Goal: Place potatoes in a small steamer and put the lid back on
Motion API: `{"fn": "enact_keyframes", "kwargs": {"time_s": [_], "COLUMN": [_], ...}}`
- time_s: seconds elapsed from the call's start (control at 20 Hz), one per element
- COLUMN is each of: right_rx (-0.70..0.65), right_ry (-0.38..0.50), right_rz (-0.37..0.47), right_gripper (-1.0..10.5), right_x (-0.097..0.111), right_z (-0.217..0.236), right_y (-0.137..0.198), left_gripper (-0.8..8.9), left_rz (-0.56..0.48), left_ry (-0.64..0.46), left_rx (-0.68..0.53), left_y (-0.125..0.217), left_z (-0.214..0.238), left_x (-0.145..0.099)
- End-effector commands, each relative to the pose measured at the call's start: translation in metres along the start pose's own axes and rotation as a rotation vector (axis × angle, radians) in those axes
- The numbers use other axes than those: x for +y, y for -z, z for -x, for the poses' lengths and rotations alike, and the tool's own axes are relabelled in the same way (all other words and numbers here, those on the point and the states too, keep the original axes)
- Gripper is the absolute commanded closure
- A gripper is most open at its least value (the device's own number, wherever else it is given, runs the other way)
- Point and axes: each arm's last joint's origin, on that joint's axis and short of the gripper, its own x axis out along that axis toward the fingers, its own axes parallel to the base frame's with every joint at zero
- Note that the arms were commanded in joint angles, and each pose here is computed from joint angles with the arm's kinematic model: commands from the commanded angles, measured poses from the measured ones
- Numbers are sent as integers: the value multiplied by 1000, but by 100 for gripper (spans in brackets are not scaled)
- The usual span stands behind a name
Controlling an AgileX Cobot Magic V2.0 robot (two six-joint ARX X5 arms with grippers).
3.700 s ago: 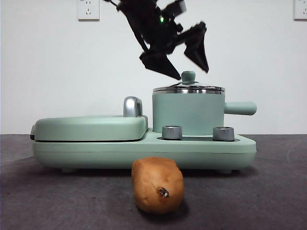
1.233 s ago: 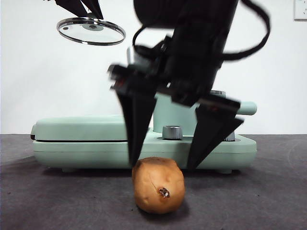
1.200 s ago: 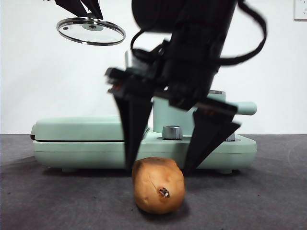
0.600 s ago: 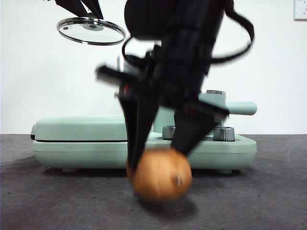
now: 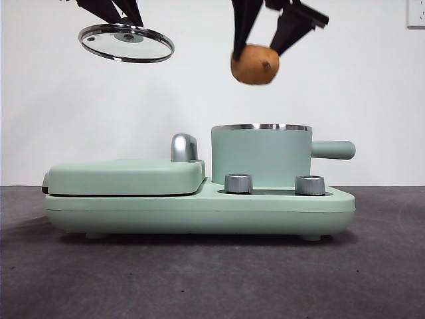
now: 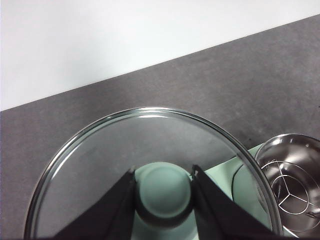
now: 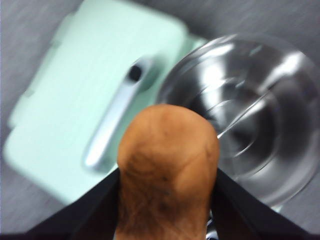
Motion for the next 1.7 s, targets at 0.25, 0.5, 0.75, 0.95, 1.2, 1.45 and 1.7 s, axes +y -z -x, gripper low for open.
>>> {"fn": "enact_keyframes", "kwargs": {"time_s": [0.25, 0.5, 0.75, 0.95, 1.2, 1.45, 1.7], "right_rx": [53, 120, 154, 105, 25, -35, -95], "right_ry": [38, 52, 40, 33, 40, 55, 108], "right_rz": [-15, -48, -25, -13, 7, 2, 23], "right_gripper": [749, 723, 502, 503, 505, 506, 506], "right_x": [-29, -47, -51, -46, -38, -34, -22], "right_z": [-52, -85, -102, -69, 14, 88, 156], "right_y": [-25, -25, -23, -33, -33, -5, 61], "left_gripper": [805, 805, 805, 805, 805, 805, 805], "left_rz": [-21, -22, -18, -25, -52, -90, -140], "left_ry": [-1, 0, 4, 21, 66, 130, 217], "left_rx": [-63, -63, -61, -60, -59, -53, -37], "left_y": [-11, -11, -11, -11, -12, -12, -9], "left_z": [11, 11, 11, 9, 6, 2, -10], "left_x": [-3, -3, -5, -12, -32, -60, -99]}}
